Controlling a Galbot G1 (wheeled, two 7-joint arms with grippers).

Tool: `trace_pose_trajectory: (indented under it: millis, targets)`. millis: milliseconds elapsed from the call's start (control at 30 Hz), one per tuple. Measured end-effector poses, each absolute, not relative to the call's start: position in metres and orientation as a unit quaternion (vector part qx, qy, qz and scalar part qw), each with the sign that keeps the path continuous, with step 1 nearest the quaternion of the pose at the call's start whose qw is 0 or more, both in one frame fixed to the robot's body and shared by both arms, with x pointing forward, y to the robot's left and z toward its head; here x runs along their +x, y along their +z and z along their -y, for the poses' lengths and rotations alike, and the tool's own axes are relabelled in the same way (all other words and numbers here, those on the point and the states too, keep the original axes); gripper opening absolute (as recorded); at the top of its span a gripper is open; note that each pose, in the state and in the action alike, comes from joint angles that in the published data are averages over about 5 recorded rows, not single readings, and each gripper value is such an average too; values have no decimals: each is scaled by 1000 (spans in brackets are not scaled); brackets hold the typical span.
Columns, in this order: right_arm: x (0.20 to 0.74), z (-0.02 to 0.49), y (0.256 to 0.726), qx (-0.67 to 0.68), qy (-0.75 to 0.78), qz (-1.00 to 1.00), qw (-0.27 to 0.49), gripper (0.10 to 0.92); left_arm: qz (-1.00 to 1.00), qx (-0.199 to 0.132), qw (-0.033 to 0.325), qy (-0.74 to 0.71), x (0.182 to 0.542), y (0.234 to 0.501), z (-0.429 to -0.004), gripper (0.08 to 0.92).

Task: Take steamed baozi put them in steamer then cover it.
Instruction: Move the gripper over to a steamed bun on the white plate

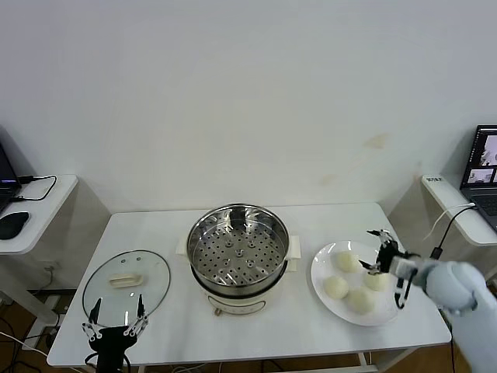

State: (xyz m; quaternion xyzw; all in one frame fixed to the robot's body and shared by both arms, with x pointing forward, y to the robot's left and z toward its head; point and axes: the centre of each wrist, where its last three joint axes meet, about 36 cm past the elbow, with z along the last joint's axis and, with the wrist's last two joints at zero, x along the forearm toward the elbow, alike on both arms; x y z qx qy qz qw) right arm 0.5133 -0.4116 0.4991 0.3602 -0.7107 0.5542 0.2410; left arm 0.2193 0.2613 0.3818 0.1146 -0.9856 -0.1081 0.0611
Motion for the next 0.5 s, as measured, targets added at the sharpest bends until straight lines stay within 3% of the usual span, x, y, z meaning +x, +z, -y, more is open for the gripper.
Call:
trace_pose_trajectory:
  millis: [500]
  targets:
    - [593,395,494,468,568,587,336,823,984,117,59,-119,224,381,-267,823]
